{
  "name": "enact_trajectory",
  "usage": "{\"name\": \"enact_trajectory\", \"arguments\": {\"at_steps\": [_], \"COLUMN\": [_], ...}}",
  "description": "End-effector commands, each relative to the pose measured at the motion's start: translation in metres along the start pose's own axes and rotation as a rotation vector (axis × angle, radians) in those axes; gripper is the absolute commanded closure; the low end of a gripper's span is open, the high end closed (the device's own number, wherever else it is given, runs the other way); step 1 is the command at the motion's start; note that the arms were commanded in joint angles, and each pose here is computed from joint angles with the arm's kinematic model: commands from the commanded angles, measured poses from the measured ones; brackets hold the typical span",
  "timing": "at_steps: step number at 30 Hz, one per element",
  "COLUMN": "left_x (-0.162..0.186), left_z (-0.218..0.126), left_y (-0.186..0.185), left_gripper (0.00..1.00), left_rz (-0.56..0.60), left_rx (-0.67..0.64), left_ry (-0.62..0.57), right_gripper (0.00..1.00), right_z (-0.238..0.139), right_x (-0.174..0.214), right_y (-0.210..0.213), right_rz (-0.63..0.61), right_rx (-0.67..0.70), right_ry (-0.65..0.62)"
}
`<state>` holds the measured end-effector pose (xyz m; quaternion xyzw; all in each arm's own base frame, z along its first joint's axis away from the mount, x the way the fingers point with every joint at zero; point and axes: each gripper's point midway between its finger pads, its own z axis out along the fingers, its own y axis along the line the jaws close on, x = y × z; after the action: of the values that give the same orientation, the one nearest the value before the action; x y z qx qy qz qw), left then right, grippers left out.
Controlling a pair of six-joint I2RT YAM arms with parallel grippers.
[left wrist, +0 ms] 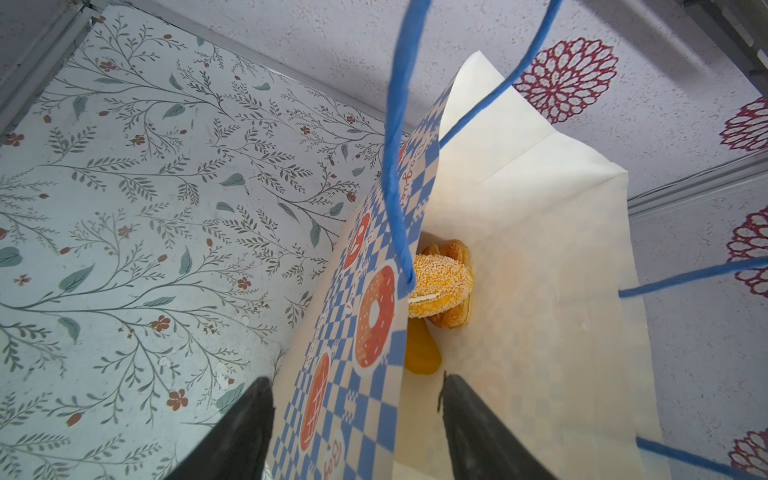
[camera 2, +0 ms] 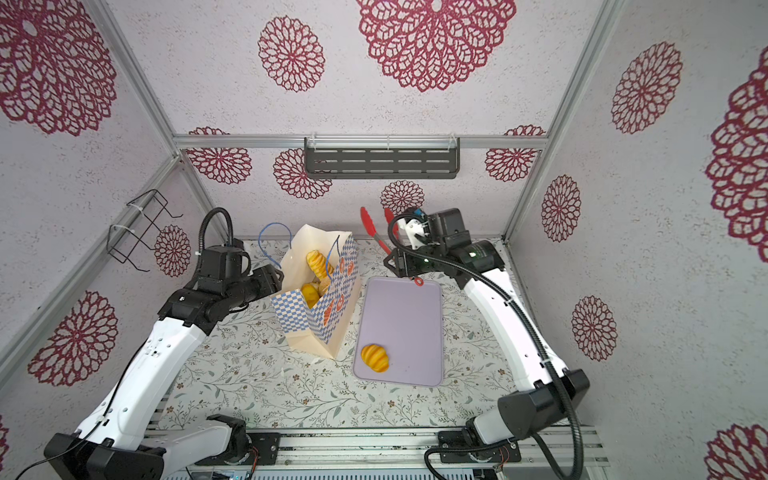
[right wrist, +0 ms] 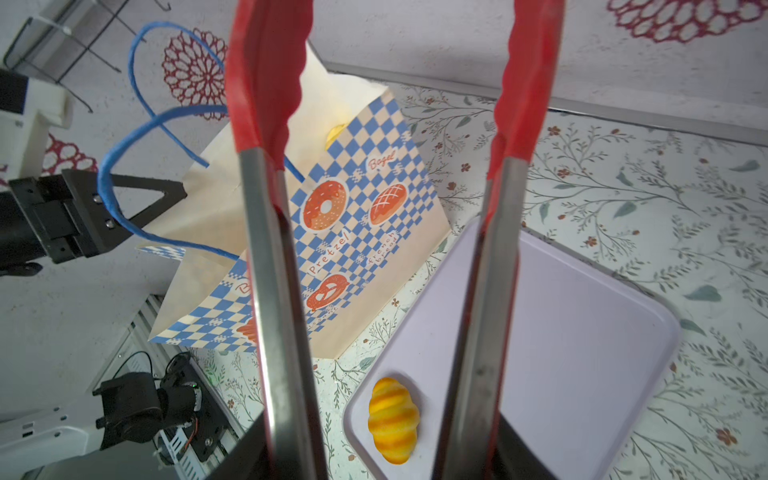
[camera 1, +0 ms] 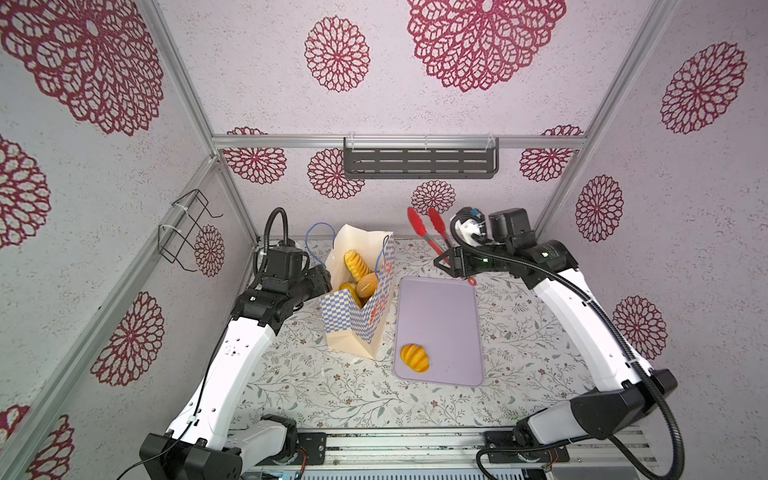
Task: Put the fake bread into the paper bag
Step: 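Move the empty tongs back over the tray toward the striped yellow bun, then lower the tongs and close them on the striped yellow bun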
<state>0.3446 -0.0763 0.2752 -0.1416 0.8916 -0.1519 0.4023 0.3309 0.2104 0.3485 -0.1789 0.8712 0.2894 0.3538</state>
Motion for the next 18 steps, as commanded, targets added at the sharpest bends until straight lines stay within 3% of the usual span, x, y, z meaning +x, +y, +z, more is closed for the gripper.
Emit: {"name": "enact_trajectory", "arguments": {"at_steps": [1, 11, 18], "left_x": [-0.006, -0.009, -0.008], "left_z": [-0.008, -0.007, -0.007], "left_y": [0.002, -0.001, -0.001], "left_gripper": [0.32, 0.32, 0.33], "left_rz": [-0.004, -0.005, -0.010], "left_rx": [-0.009, 0.002, 0.005], "left_ry": [-0.028, -0.030, -0.033], "right_gripper": [0.43, 0.44, 0.45], "right_z": [-0.024, -0.011, -0.001], "right_x": [-0.004, 0.091, 0.160], "right_y": [-0.001, -0.013, 0.005], "right_rz": [0.046, 0.184, 0.207], "right_rx": [0.011, 0.008, -0.024], "right_ry": [-0.085, 0.119, 0.292]}}
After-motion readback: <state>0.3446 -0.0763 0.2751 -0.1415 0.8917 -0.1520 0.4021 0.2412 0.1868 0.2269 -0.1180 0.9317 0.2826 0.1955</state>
